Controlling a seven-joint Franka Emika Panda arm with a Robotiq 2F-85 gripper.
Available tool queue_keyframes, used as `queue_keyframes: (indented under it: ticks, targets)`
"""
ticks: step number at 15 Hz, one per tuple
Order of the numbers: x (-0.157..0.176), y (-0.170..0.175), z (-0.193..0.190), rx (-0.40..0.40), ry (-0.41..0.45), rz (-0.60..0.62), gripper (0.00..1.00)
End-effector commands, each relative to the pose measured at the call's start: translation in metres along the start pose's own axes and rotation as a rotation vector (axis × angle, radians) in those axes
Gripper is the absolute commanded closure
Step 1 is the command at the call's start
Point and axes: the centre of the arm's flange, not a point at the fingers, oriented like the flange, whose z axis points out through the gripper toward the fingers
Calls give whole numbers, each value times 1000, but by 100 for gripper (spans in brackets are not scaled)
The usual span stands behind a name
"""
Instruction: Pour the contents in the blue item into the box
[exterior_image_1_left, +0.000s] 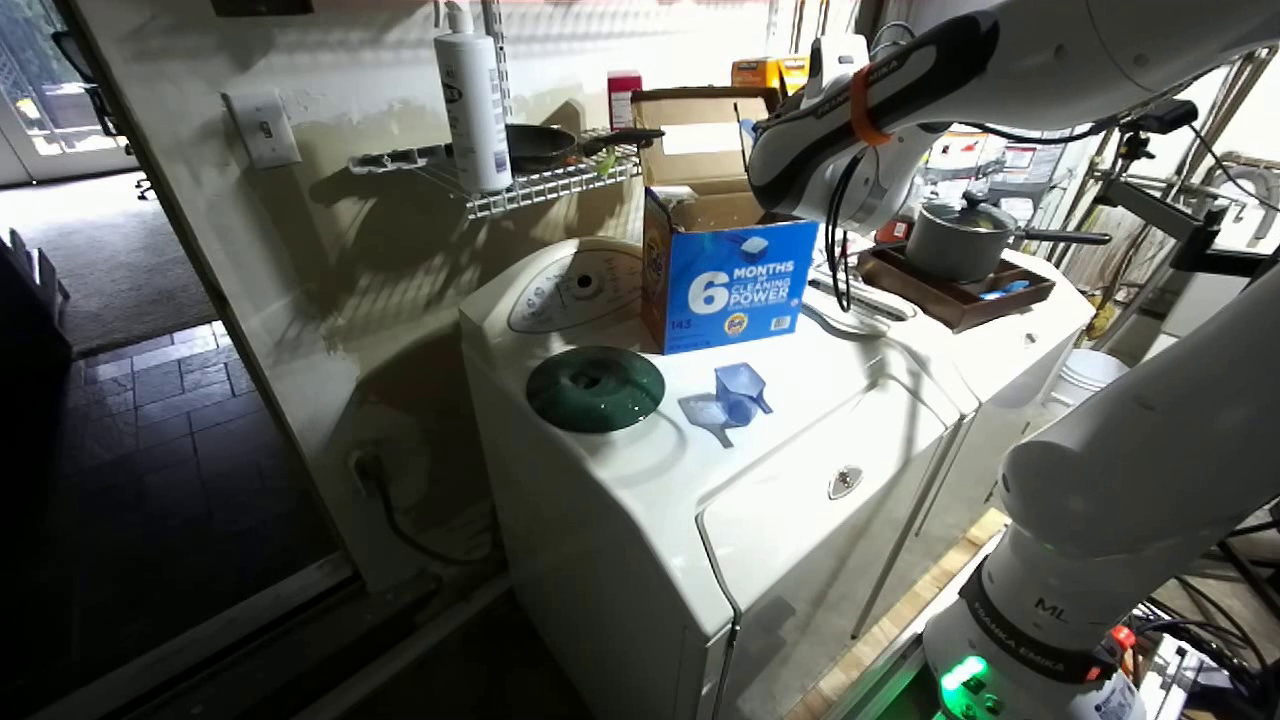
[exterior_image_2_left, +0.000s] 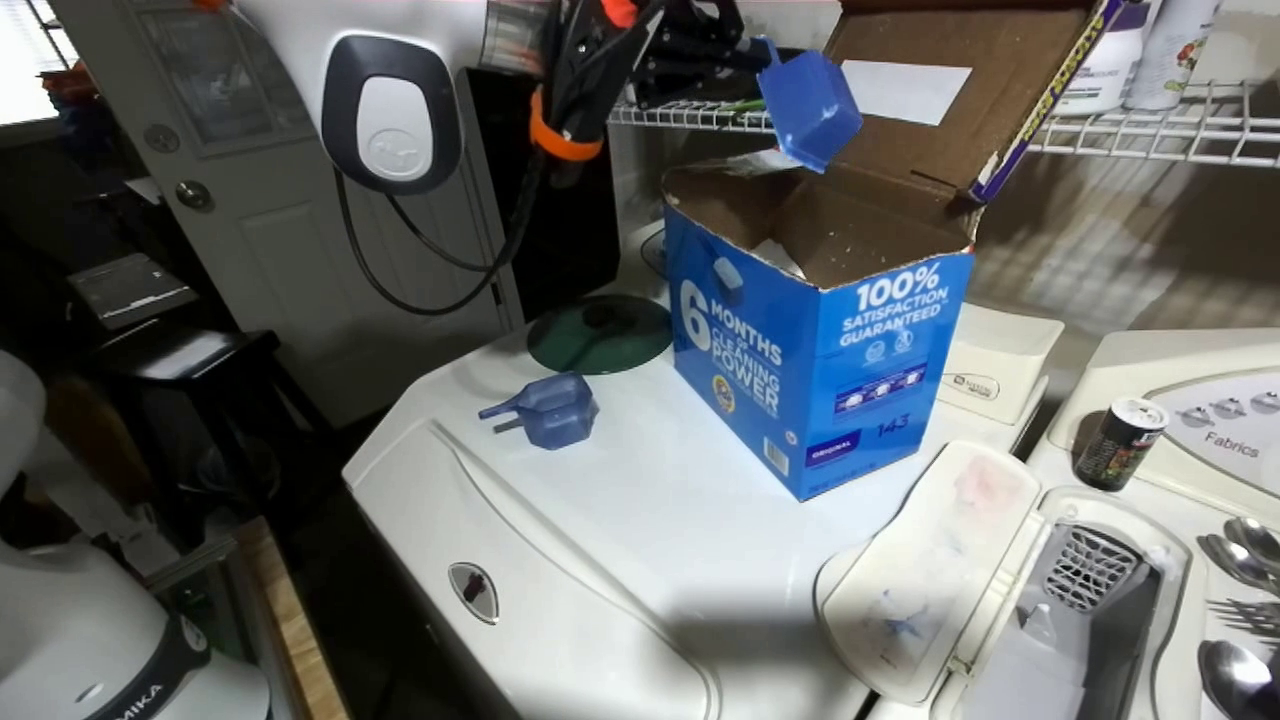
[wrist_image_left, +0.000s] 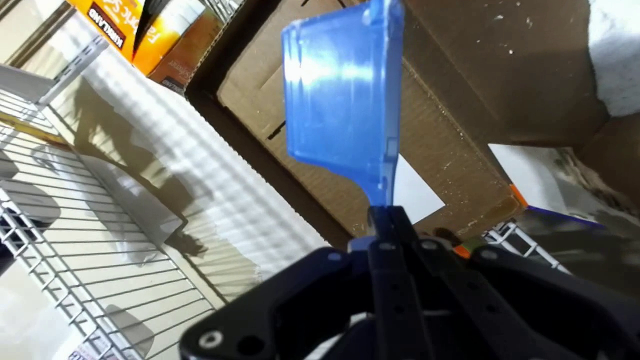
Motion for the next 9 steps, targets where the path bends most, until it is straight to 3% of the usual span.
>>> queue_keyframes:
  ticks: [1,7,8,9]
  targets:
    - [11,-2,-17,-58,4,-64,99]
    - [14,-4,-25,-146,23,-160,99]
    - [13,-4,-25,-82,15,-136,99]
    - [14,-3,-25,-126,15,-153,99]
